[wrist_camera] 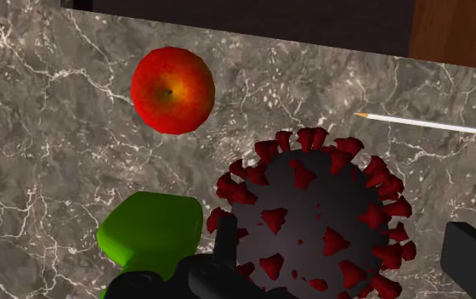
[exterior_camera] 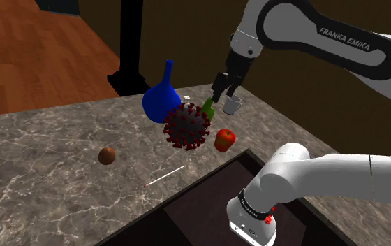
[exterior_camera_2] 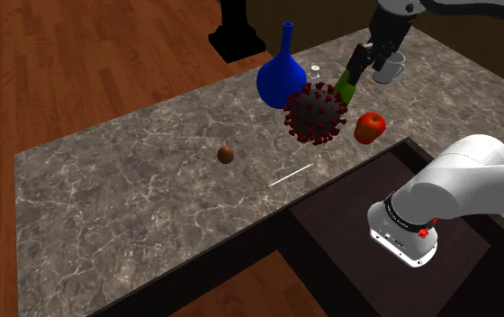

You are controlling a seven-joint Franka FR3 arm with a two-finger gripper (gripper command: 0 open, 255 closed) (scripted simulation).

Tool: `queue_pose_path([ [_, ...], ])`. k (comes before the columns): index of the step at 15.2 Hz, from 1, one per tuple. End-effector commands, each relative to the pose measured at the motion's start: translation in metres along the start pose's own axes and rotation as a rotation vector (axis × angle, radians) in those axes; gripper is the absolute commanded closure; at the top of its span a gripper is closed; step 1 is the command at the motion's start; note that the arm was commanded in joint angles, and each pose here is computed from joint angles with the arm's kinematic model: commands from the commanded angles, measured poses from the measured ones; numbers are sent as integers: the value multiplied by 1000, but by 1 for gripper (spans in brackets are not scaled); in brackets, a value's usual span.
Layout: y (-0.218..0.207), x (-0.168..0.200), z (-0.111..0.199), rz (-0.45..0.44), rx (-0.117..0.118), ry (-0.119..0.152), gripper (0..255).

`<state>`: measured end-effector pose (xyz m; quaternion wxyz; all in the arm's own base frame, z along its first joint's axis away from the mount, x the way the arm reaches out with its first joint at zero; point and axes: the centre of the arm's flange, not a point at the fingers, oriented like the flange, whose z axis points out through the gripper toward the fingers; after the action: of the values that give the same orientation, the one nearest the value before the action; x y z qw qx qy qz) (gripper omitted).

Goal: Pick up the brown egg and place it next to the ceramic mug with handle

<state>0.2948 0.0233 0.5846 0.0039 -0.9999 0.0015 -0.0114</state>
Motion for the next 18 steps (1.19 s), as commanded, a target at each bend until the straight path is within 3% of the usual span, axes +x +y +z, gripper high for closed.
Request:
queue_pose_path([
  [1, 0, 0, 0, 0, 0, 0, 0],
  [18, -171, 75, 120, 23, 19, 6, 0],
])
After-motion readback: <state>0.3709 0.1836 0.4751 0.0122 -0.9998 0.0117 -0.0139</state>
